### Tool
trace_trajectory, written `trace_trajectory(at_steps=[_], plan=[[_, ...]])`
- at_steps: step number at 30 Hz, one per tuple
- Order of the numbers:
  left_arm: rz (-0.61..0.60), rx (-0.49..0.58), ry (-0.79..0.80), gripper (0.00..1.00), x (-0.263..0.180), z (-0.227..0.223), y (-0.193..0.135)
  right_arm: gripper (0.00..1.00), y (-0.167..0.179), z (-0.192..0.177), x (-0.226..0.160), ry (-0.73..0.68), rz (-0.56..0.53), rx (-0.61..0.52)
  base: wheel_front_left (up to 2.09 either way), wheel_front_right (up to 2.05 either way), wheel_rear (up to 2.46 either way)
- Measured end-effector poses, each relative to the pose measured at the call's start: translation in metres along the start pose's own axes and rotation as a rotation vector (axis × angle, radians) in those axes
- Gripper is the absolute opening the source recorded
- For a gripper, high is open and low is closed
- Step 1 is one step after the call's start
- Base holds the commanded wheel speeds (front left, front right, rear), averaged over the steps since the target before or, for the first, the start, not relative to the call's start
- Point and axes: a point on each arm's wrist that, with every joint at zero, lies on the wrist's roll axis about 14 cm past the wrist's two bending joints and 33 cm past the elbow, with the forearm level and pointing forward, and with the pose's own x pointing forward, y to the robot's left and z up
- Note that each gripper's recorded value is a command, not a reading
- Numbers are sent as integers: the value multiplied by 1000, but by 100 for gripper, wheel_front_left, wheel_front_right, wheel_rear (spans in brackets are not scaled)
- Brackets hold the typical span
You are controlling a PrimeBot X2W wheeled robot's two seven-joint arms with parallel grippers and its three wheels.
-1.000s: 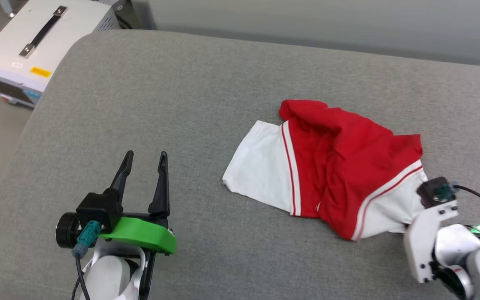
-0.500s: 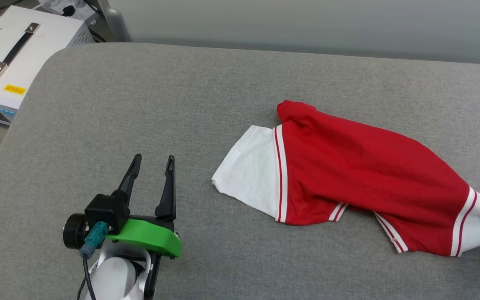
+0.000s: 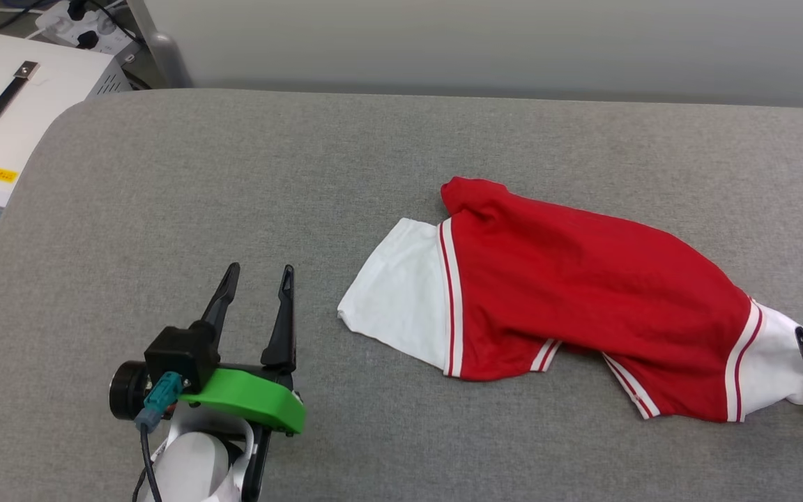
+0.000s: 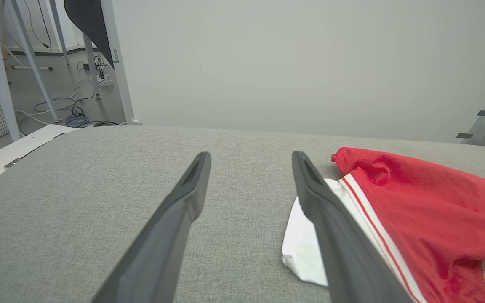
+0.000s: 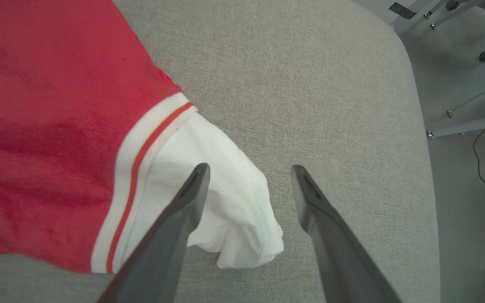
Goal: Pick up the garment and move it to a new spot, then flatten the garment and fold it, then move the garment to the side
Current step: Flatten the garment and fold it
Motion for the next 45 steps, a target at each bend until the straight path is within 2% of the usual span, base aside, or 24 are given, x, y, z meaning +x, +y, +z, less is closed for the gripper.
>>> trace_trajectory(at_steps=[7,16,21,23,27,30,36,41,42,43,45], plan=[[-42,-64,-10,100,3,2,-17,100,5,42,-28,-309,-27,146,0,0,0],[-166,-92,116,100,5,-32,-58,100,19,52,-59,-495,-58,274,0,0,0],[-230,-78,223,100,21,-41,-71,100,17,47,-61,-486,-79,286,0,0,0],[-253,-47,324,100,25,-53,-73,100,16,42,-59,-471,-87,283,0,0,0],[-218,52,555,100,22,-87,-58,100,17,35,-56,-446,-90,284,0,0,0],[-182,118,664,100,20,-103,-45,100,19,28,-53,-423,-90,284,0,0,0],[-155,182,763,100,22,-125,-34,100,23,13,-47,-380,-90,294,0,0,0],[-163,191,835,100,18,-143,-34,100,23,3,-43,-351,-96,297,0,0,0],[-166,187,844,33,18,-145,-35,100,23,1,-42,-346,-97,298,0,0,0],[-175,181,845,0,19,-146,-37,100,23,0,-41,-344,-98,298,0,0,0],[-188,169,851,0,17,-147,-39,100,23,-1,-40,-339,-97,297,0,0,0]])
